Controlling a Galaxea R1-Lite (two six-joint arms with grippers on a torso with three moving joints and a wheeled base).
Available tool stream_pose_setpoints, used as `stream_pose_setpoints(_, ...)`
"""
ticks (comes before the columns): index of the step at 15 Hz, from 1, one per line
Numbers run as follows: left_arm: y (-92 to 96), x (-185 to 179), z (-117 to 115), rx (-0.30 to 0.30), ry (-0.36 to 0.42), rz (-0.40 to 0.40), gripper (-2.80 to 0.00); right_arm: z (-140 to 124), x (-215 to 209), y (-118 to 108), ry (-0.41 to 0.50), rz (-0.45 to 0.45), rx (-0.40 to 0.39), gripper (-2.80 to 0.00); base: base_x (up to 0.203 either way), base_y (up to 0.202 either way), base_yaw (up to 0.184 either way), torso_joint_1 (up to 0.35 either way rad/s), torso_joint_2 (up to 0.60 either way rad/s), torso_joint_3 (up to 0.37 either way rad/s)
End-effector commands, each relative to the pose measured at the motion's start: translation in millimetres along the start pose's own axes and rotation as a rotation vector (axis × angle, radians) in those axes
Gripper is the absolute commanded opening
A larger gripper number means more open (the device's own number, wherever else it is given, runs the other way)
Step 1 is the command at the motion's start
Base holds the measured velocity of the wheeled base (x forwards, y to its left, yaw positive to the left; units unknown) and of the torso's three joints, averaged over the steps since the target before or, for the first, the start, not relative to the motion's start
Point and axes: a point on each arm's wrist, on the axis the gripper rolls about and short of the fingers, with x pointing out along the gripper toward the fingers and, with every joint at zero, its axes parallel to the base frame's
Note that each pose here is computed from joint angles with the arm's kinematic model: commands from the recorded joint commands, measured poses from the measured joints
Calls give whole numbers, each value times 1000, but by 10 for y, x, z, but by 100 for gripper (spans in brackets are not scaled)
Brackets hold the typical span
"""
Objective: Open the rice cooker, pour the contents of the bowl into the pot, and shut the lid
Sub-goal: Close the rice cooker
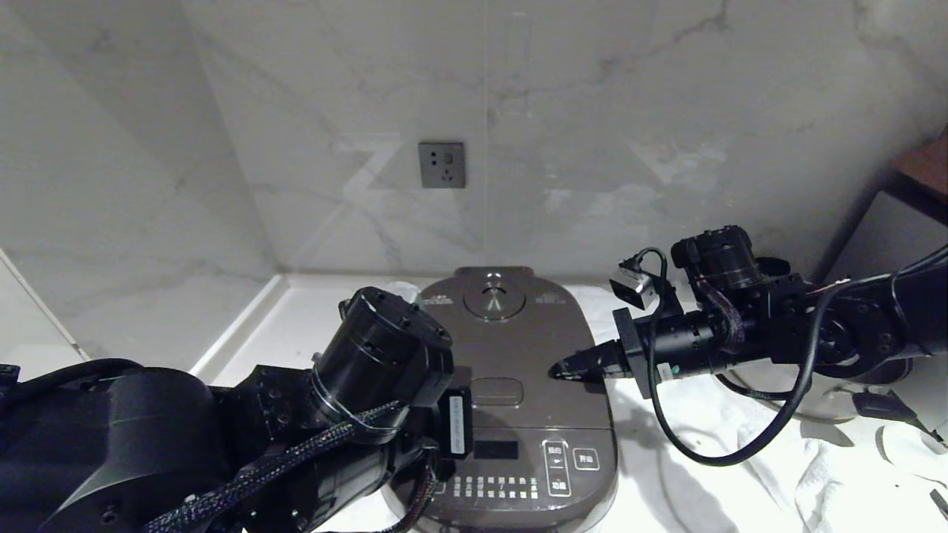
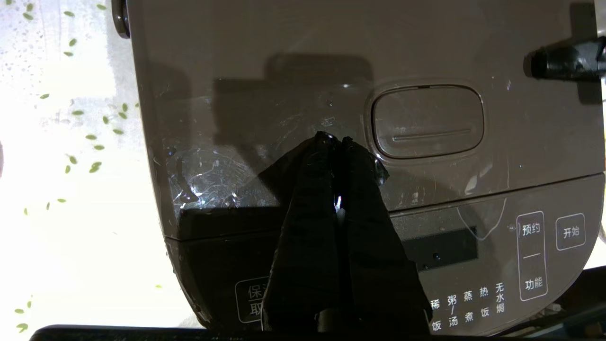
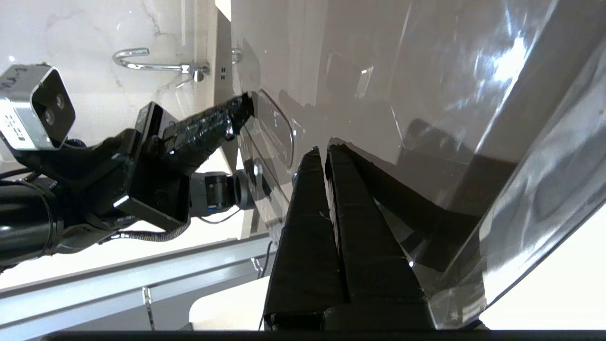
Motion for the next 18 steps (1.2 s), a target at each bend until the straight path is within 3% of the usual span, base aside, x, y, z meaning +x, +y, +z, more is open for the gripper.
stream_pose_setpoints(1, 6, 47, -49, 5, 23, 13, -280, -6, 20, -32, 7, 0, 0, -280, 0, 0, 0, 0, 0, 0)
stream_pose_setpoints(4, -16, -47, 57, -13, -20, -12, -280, 34, -98, 116, -34, 18, -44, -280, 0, 0, 0, 0, 0, 0)
stream_pose_setpoints(10, 97, -409, 596, -131, -225, -54, -280, -13, -578, 697, -155, 102, -154, -280, 0, 0, 0, 0, 0, 0)
stream_pose_setpoints(15, 196, -580, 553, -125, -225, -52, -280, -174, -727, 842, -160, 133, -152, -280, 0, 0, 0, 0, 0, 0)
stream_pose_setpoints(18, 428, -802, 504, -138, -265, -17, -280, -407, -926, 957, -230, 110, -189, -280, 0, 0, 0, 0, 0, 0)
